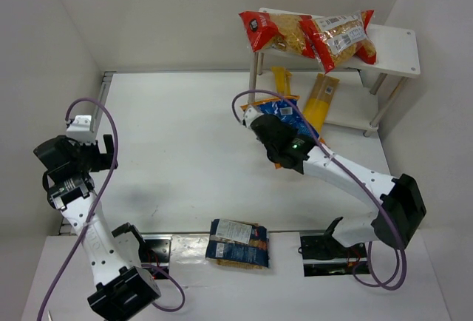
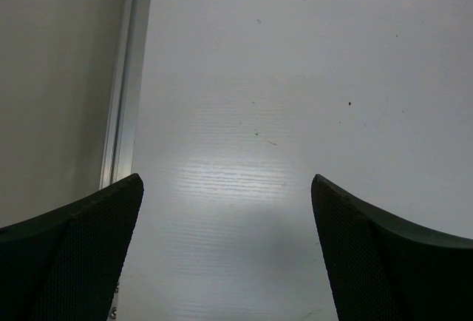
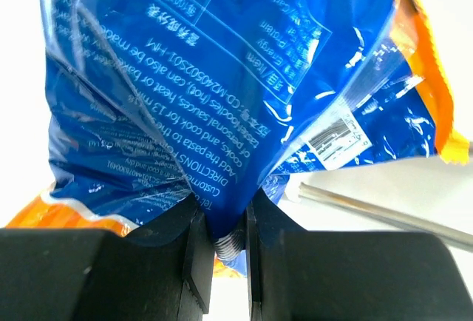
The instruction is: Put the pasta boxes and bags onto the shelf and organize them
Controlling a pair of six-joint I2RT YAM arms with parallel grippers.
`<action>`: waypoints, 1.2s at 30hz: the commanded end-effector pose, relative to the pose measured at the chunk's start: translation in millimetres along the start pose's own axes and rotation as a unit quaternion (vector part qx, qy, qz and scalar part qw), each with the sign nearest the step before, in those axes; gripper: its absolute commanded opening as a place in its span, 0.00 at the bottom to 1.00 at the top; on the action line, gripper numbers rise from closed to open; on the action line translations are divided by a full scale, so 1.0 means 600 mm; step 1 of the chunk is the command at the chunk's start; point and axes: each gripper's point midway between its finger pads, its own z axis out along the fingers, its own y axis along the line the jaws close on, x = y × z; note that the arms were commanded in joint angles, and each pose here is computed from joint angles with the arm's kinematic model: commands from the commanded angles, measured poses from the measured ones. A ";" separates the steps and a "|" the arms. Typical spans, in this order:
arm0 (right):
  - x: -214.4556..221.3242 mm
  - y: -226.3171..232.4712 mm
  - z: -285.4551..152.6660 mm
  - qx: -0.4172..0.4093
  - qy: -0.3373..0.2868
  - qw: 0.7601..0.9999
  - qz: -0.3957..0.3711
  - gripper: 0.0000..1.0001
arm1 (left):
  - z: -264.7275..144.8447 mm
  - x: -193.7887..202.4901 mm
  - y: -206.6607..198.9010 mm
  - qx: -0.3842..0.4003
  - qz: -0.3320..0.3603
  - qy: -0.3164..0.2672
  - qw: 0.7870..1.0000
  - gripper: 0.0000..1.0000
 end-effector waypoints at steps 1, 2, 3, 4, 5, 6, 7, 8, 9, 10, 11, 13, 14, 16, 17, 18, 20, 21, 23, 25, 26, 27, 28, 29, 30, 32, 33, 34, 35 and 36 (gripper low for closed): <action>0.006 -0.136 -0.015 0.126 -0.019 0.989 0.077 0.00 | -0.003 -0.015 0.003 0.000 0.011 -0.014 1.000 1.00; 0.006 -0.147 -0.009 0.136 -0.024 0.987 0.087 0.00 | 0.000 -0.012 0.004 0.001 0.009 -0.010 1.000 1.00; 0.013 -0.160 -0.008 0.144 -0.025 0.985 0.092 0.00 | 0.000 -0.012 0.004 0.001 0.009 -0.010 1.000 1.00; 0.029 -0.175 -0.002 0.153 -0.016 0.984 0.086 0.00 | 0.000 -0.012 0.004 0.001 0.009 -0.010 1.000 1.00; 0.026 -0.189 0.001 0.163 -0.025 0.982 0.096 0.00 | -0.001 -0.011 0.008 -0.003 0.007 -0.010 1.000 1.00; 0.030 -0.198 0.004 0.168 -0.025 0.981 0.096 0.00 | -0.001 -0.011 0.008 -0.003 0.007 -0.010 1.000 1.00; 0.041 -0.205 0.012 0.171 -0.020 0.980 0.095 0.00 | -0.001 -0.009 0.004 0.003 0.005 -0.008 1.000 1.00; 0.043 -0.215 0.014 0.176 -0.019 0.980 0.087 0.00 | -0.001 -0.009 0.004 0.003 0.005 -0.008 1.000 1.00; 0.047 -0.221 0.017 0.184 -0.019 0.979 0.086 0.00 | -0.001 -0.009 0.004 0.003 0.005 -0.008 1.000 1.00; 0.053 -0.221 0.023 0.186 -0.018 0.979 0.081 0.00 | -0.004 -0.014 0.009 -0.002 0.005 -0.011 1.000 1.00; 0.056 -0.223 0.026 0.188 -0.019 0.979 0.078 0.00 | -0.004 -0.014 0.009 -0.003 0.005 -0.011 1.000 1.00; 0.065 -0.227 0.033 0.193 -0.016 0.978 0.079 0.00 | -0.004 -0.014 0.009 -0.003 0.005 -0.011 1.000 1.00; 0.059 -0.237 0.029 0.204 -0.023 0.976 0.075 0.00 | -0.004 -0.014 0.009 -0.003 0.005 -0.011 1.000 1.00; 0.075 -0.236 0.038 0.210 -0.014 0.975 0.068 0.00 | -0.005 -0.013 0.012 -0.007 0.003 -0.011 1.000 1.00; 0.073 -0.240 0.037 0.217 -0.017 0.974 0.064 0.00 | -0.005 -0.013 0.012 -0.007 0.003 -0.011 1.000 1.00; 0.083 -0.239 0.041 0.220 -0.011 0.974 0.060 0.00 | -0.005 -0.014 0.010 -0.002 0.003 -0.012 1.000 1.00; 0.098 -0.249 0.044 0.235 -0.003 0.970 0.057 0.00 | -0.005 -0.014 0.010 -0.002 0.003 -0.012 1.000 1.00; 0.109 -0.256 0.050 0.240 0.007 0.969 0.061 0.00 | -0.005 -0.014 0.010 -0.002 0.003 -0.012 1.000 1.00; 0.121 -0.269 0.051 0.252 0.012 0.966 0.058 0.00 | -0.005 -0.014 0.010 -0.002 0.003 -0.012 1.000 1.00; 0.145 -0.285 0.055 0.265 0.025 0.962 0.064 0.00 | -0.006 -0.014 0.014 -0.006 0.001 -0.012 1.000 1.00; 0.153 -0.293 0.056 0.269 0.029 0.961 0.063 0.00 | -0.006 -0.014 0.014 -0.006 0.001 -0.012 1.000 1.00; 0.171 -0.299 0.064 0.270 0.042 0.960 0.064 0.00 | -0.006 -0.014 0.014 -0.006 0.001 -0.012 1.000 1.00; 0.178 -0.307 0.062 0.279 0.044 0.957 0.071 0.00 | -0.006 -0.014 0.014 -0.006 0.001 -0.012 1.000 1.00; 0.183 -0.311 0.064 0.279 0.046 0.956 0.071 0.00 | -0.006 -0.014 0.014 -0.006 0.001 -0.012 1.000 1.00; 0.188 -0.316 0.063 0.285 0.048 0.954 0.076 0.00 | -0.006 -0.014 0.014 -0.006 0.001 -0.012 1.000 1.00; 0.203 -0.321 0.068 0.285 0.059 0.954 0.071 0.00 | -0.007 -0.013 0.017 -0.011 -0.001 -0.012 1.000 1.00; 0.199 -0.328 0.065 0.294 0.054 0.951 0.073 0.00 | -0.007 -0.013 0.017 -0.011 -0.001 -0.012 1.000 1.00; 0.203 -0.331 0.070 0.296 0.054 0.951 0.074 0.00 | -0.007 -0.013 0.017 -0.011 -0.001 -0.012 1.000 1.00; 0.213 -0.332 0.070 0.299 0.062 0.950 0.071 0.00 | -0.007 -0.013 0.017 -0.011 -0.001 -0.012 1.000 1.00; 0.210 -0.335 0.073 0.305 0.057 0.948 0.075 0.00 | -0.007 -0.013 0.017 -0.011 -0.001 -0.012 1.000 1.00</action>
